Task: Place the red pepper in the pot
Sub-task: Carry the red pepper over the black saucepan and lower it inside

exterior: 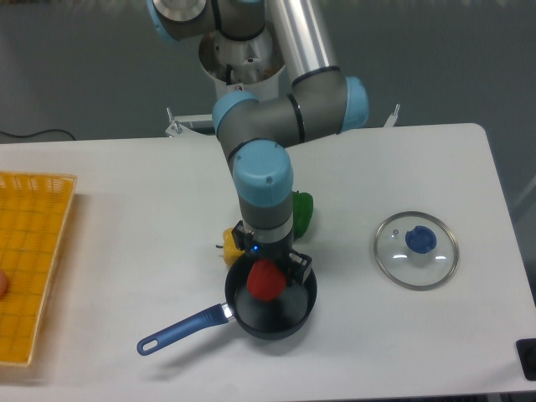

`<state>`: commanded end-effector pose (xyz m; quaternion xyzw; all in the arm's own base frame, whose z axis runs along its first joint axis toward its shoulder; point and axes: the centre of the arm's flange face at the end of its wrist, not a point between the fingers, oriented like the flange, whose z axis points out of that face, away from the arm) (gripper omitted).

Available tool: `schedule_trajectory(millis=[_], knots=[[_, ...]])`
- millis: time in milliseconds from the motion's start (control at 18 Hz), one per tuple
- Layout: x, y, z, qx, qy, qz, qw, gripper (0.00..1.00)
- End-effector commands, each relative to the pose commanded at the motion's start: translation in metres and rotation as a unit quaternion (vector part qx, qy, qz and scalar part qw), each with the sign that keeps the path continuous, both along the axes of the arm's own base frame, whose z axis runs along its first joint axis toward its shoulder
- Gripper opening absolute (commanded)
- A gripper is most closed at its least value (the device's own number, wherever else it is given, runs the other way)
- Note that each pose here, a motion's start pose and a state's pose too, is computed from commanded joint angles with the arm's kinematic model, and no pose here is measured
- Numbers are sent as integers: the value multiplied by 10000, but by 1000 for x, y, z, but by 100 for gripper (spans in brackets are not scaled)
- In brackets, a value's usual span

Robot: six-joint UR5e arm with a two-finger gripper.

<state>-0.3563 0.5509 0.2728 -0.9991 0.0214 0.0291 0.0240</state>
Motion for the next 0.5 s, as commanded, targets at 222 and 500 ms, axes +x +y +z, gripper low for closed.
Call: schedule_trajectory(millis=[222,500], knots=[[2,3,-8,-36,-40,24,10000,57],[2,5,-19,-96,-99,16,9999,60]])
